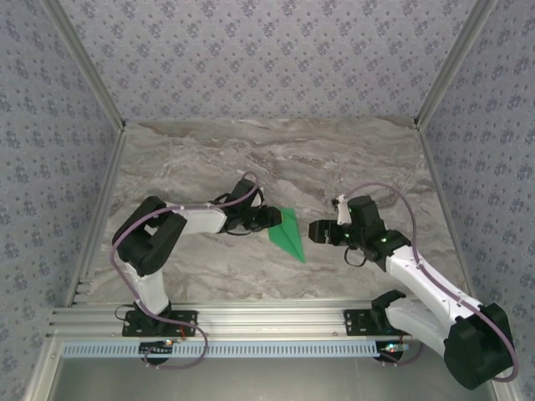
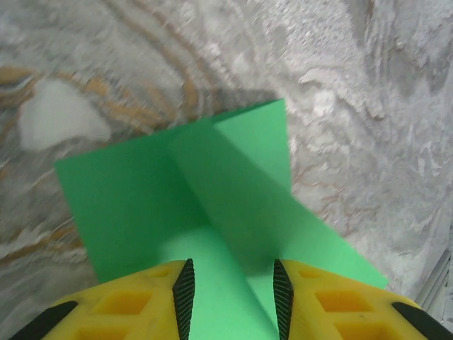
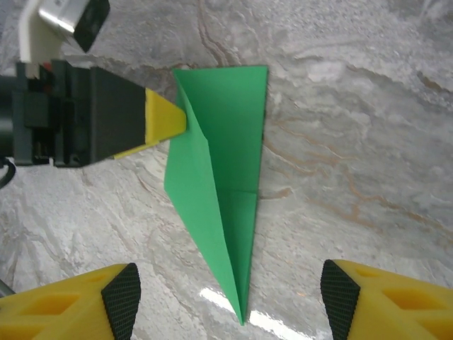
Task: Fold a paper plane with a square sheet of paper (fold left side to right side)
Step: Fourth fold the wing at the center of the table, then turn over the paper at the center of the table, then fold the wing for the fifth time at the center of the table.
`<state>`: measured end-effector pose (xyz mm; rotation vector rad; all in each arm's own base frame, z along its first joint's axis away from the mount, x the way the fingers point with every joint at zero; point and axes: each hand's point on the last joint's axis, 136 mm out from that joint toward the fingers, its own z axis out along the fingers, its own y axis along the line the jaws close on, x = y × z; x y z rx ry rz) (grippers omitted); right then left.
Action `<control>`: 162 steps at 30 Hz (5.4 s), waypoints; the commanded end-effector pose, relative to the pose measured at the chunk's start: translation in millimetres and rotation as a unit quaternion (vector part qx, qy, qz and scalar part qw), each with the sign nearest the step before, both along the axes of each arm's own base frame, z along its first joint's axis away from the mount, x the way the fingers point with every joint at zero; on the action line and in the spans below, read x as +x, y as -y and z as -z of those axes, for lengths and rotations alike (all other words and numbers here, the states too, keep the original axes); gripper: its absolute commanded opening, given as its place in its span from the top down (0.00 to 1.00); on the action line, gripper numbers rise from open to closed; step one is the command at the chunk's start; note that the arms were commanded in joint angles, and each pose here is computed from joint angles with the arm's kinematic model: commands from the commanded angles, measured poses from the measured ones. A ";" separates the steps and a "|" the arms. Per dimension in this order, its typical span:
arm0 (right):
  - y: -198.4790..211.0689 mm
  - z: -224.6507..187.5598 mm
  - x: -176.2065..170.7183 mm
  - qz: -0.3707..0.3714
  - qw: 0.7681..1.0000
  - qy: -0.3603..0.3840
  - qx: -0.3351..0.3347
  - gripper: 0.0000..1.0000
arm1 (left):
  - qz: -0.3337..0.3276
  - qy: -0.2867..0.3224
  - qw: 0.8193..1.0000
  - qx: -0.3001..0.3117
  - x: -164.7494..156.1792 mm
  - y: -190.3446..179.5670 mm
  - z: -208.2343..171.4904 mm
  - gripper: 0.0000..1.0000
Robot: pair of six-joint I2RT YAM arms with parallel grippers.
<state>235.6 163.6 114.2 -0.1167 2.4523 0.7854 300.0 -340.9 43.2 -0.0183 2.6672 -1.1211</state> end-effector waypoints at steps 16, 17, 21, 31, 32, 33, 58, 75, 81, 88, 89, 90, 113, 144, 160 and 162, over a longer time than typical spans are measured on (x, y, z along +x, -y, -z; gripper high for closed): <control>9.2 4.5 -11.3 0.001 0.999 -0.024 0.045 0.24 | 0.023 0.024 0.999 -0.040 28.1 39.7 -11.0 0.74; 8.3 4.1 -11.6 0.000 0.998 -0.025 0.056 0.23 | 0.024 0.028 0.998 -0.042 28.8 39.5 -14.4 0.76; 4.2 0.3 -11.2 -0.002 0.994 -0.031 0.105 0.14 | 0.029 0.047 0.997 -0.049 29.9 39.7 -30.9 0.80; 0.8 -30.5 -2.0 -0.012 0.970 -0.021 0.243 0.00 | 0.026 0.105 0.987 -0.115 26.0 36.5 -111.0 0.91; 0.9 -35.4 -0.9 -0.018 0.968 -0.015 0.251 0.00 | 0.025 0.114 0.985 -0.125 24.8 35.0 -123.9 0.92; 0.1 -40.9 -0.5 -0.027 0.965 -0.009 0.260 0.00 | 0.024 0.122 0.983 -0.135 23.8 33.4 -136.8 0.92; -55.0 -139.7 -2.1 -0.121 0.912 0.068 0.385 0.18 | 0.052 0.169 0.936 -0.304 -9.1 33.6 -265.6 1.00; -34.9 -95.0 -17.4 -0.096 0.982 0.066 0.149 0.87 | -0.016 0.193 0.973 -0.123 -3.4 -40.0 -219.2 0.34; -6.0 -63.8 -14.9 -0.081 0.989 0.072 -0.104 0.92 | -0.077 0.222 0.972 0.024 -19.1 -106.9 -199.9 0.30; 12.7 -48.9 0.1 -0.087 0.873 0.107 -0.468 0.92 | -0.133 0.241 0.959 0.069 -32.6 -149.3 -192.8 0.28; 9.8 -45.7 2.6 -0.093 0.850 0.109 -0.507 0.91 | -0.137 0.241 0.958 0.071 -33.6 -151.9 -192.3 0.27; 5.8 -42.3 5.4 -0.097 0.829 0.112 -0.540 0.91 | -0.139 0.243 0.958 0.070 -34.9 -153.2 -193.0 0.27; -70.1 79.1 -0.7 -0.214 0.666 0.060 -0.712 0.75 | -0.130 0.228 0.963 0.067 -40.3 -152.6 -184.2 0.25; -20.4 -36.9 -21.1 -0.055 0.994 0.083 -0.035 0.00 | -0.010 0.113 0.993 -0.033 -21.8 -6.6 -93.8 0.24; 15.1 -6.4 -18.5 -0.002 0.984 -0.009 0.179 0.00 | 0.035 0.061 0.996 -0.055 -19.4 50.5 -29.8 0.58; 12.2 -4.6 -18.5 -0.016 0.982 -0.008 0.186 0.00 | 0.039 0.062 0.996 -0.059 -19.9 50.6 -27.8 0.69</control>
